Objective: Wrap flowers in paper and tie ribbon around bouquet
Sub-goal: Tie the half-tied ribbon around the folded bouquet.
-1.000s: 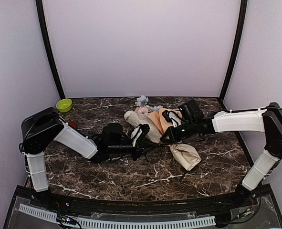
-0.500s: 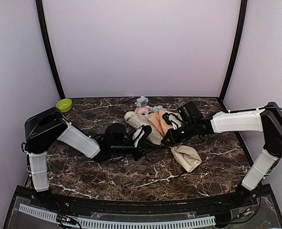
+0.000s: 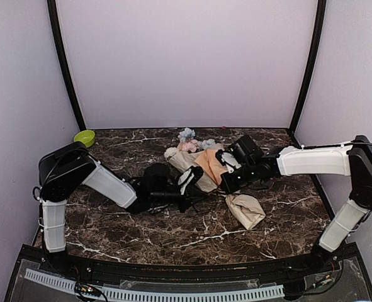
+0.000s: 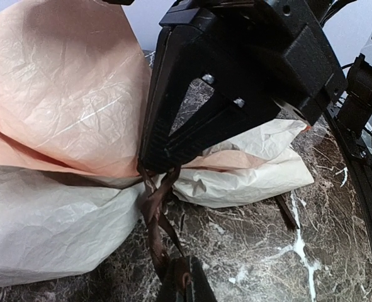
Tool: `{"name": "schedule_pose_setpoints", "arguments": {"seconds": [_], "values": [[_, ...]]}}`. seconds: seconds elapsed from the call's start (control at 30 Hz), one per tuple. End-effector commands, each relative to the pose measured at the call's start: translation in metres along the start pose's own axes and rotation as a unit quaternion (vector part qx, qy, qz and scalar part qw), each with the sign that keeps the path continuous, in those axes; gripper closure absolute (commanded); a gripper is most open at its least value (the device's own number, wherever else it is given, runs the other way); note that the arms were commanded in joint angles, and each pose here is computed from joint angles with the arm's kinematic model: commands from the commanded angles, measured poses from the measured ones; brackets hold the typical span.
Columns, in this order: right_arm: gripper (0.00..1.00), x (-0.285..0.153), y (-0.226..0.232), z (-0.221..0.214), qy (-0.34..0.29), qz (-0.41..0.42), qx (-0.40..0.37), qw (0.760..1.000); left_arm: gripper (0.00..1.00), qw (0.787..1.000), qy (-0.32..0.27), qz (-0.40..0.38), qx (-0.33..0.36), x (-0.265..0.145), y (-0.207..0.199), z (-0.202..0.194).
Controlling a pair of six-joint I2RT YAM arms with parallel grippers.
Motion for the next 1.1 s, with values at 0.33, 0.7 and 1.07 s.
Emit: {"name": "schedule_pose_setpoints", "arguments": {"seconds": [0.33, 0.7, 1.07], "values": [[1.00, -0.031, -0.020, 0.013, -0.049, -0.001, 0.070, 0.996, 1.00, 1.000, 0.000, -0.010, 0.001, 0.007, 0.000, 0.010], [1.00, -0.036, -0.060, -0.004, -0.049, -0.010, 0.119, 0.992, 1.00, 1.000, 0.018, -0.020, -0.011, 0.011, -0.004, -0.004], [1.00, -0.033, -0.088, -0.029, -0.035, 0.021, 0.173, 0.984, 1.00, 0.996, 0.073, -0.039, -0.027, 0.018, -0.016, -0.031]]}}
Point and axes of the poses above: each gripper's point midway between its finger pads, its own x axis out along the fingers, its own y axis along the line the jaws close on, z = x × y, the point moved 2 cm from there along -x, back along the fingers, and after that the axes turned 1 degree about x, right-handed, at the moved point
